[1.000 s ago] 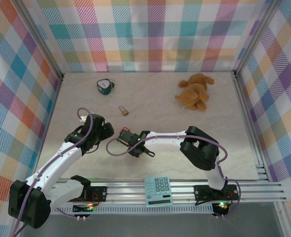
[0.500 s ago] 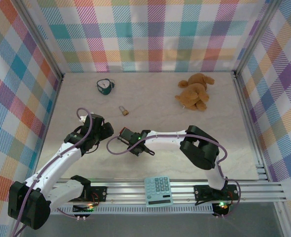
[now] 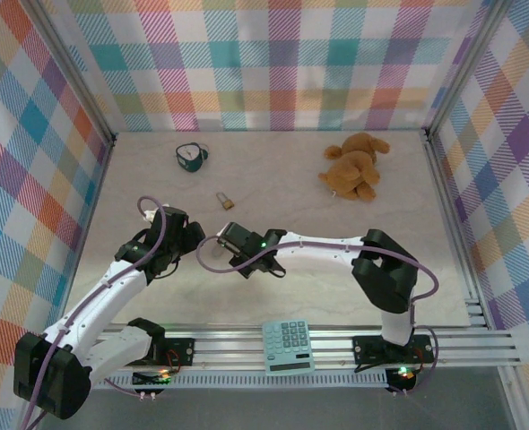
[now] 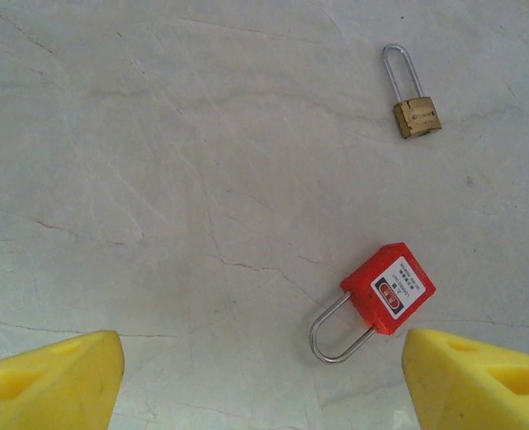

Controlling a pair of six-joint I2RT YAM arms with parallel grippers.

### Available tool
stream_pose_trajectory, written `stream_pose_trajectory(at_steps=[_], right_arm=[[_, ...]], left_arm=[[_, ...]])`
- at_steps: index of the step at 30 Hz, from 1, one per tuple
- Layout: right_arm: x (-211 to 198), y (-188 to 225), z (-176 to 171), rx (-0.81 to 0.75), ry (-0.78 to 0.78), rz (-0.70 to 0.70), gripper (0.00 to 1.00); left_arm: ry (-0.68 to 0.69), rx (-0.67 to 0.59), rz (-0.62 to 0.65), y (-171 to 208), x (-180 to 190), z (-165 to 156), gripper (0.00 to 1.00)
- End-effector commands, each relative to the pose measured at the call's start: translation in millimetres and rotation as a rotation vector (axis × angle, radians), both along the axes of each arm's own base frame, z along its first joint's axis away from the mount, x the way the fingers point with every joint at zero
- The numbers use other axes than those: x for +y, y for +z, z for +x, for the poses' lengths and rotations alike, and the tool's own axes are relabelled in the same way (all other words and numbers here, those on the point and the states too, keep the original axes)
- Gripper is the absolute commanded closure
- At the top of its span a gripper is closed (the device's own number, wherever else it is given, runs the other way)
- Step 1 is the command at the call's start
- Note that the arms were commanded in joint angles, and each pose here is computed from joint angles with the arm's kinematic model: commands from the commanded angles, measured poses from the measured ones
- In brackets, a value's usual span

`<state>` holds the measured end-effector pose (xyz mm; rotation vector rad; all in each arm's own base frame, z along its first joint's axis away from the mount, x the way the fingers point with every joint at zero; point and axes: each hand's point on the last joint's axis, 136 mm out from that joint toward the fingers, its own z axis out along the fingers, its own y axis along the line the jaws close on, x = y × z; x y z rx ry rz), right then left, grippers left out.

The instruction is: Unlock with the key

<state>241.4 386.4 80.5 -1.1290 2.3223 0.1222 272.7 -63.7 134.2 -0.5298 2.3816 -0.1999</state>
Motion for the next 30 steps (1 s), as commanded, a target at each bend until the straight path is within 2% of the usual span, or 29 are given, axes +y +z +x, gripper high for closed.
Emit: stream_pose_trajectory(at_steps=[1, 6, 9, 14, 17, 19, 21, 28, 30], right_arm=[[-9, 17, 2, 0.025, -0.050, 0.064, 0.96], [-18, 36, 4, 0.032, -0.094, 0.100, 0.96], [-26, 47, 7, 0.036, -0.138, 0.125, 0.96], [-45, 65, 17, 0.038, -0.232, 0.165, 0.96], [-60, 76, 25, 0.038, -0.290, 0.197, 0.96], [-66, 82, 29, 0.047, -0.317, 0.223, 0.96], [-73, 87, 33, 0.057, -0.342, 0.246, 0.96], [-84, 107, 41, 0.081, -0.394, 0.329, 0.96], [-85, 112, 41, 0.085, -0.402, 0.348, 0.96]], left_arm=[[-0.003, -0.030, -0.003, 10, 2, 4, 0.19], [-0.089, -0.068, -0.073, 9, -19, 9, 0.20], [-0.183, -0.133, -0.129, 14, -43, 12, 0.21], [-0.295, -0.396, -0.149, 43, -78, 12, 0.22], [-0.357, -0.575, -0.158, 58, -90, 10, 0.29], [-0.382, -0.671, -0.153, 62, -94, 7, 0.31], [-0.432, -0.735, -0.134, 65, -102, 4, 0.30], [-0.874, -0.878, 0.023, 58, -183, -31, 0.21], [-0.950, -0.916, 0.063, 55, -200, -37, 0.21]])
